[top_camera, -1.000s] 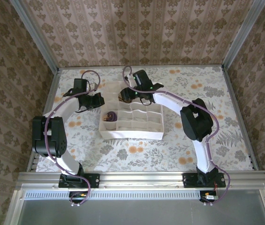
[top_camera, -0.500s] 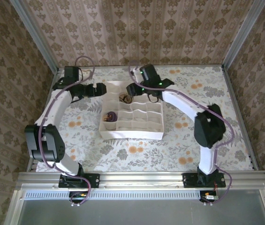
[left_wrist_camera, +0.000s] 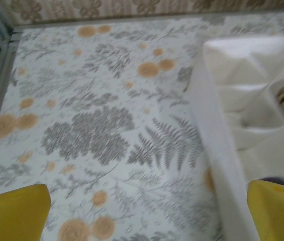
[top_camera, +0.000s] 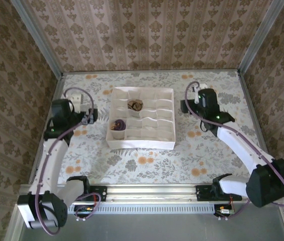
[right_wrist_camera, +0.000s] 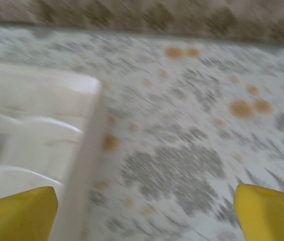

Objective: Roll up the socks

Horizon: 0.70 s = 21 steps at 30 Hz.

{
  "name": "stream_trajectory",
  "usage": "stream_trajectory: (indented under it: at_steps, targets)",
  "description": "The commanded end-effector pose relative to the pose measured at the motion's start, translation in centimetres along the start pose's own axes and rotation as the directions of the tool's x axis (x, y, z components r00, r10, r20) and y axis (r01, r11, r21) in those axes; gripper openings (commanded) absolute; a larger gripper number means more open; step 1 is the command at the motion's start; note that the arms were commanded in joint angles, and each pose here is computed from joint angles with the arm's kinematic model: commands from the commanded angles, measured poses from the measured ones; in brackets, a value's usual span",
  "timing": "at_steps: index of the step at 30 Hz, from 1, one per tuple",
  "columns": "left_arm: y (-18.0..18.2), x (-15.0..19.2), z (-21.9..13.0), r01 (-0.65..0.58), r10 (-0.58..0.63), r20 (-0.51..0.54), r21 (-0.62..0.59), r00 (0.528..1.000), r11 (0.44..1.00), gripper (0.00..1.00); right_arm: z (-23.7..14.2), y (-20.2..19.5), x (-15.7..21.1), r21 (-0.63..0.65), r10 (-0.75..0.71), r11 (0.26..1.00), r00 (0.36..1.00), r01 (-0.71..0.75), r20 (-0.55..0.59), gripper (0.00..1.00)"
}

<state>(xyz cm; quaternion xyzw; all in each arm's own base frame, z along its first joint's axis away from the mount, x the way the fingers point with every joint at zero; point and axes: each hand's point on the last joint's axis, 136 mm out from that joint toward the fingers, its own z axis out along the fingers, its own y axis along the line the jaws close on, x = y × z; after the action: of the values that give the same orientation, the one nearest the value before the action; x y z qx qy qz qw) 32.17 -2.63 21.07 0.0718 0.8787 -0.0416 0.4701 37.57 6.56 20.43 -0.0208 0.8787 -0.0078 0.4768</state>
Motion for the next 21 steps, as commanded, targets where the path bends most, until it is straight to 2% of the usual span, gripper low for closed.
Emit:
stream_trajectory:
  at_steps: [1, 4, 8, 11, 15, 21]
  targets:
    - [2.2, -0.1, -0.5, -0.041, 0.064, 0.153, -0.146, 0.986, 0.988, 1.00, -0.8, -4.1, 1.1, 0.178, 0.024, 0.983, 0.998, -0.035, 0.062, 0.97]
    - [3.1, 2.3, -0.6, -0.010, 0.057, 0.218, -0.210, 0.974, 0.978, 1.00, -1.0, -5.6, 3.6, 0.232, 0.035, 0.972, 0.999, -0.043, 0.041, 1.00]
    - [4.0, 5.3, 0.1, -0.001, 0.081, 0.281, -0.274, 0.956, 0.962, 1.00, -0.5, -5.3, 5.6, 0.193, 0.001, 0.981, 0.998, -0.014, 0.069, 1.00]
    - [4.3, 6.4, 1.0, 0.034, 0.039, 0.271, -0.260, 0.962, 0.965, 1.00, -0.2, -5.8, 6.6, 0.199, -0.006, 0.980, 0.993, -0.017, 0.116, 1.00]
    - [3.3, 6.7, 3.2, -0.057, 0.104, 0.230, -0.204, 0.968, 0.977, 1.00, 0.5, -6.4, 7.1, 0.185, 0.039, 0.980, 0.983, -0.073, 0.181, 1.00]
    - [3.1, 5.3, 5.5, -0.091, 0.156, 0.355, -0.193, 0.922, 0.977, 1.00, 1.9, -6.3, 6.0, 0.158, 0.044, 0.984, 0.967, -0.086, 0.251, 1.00]
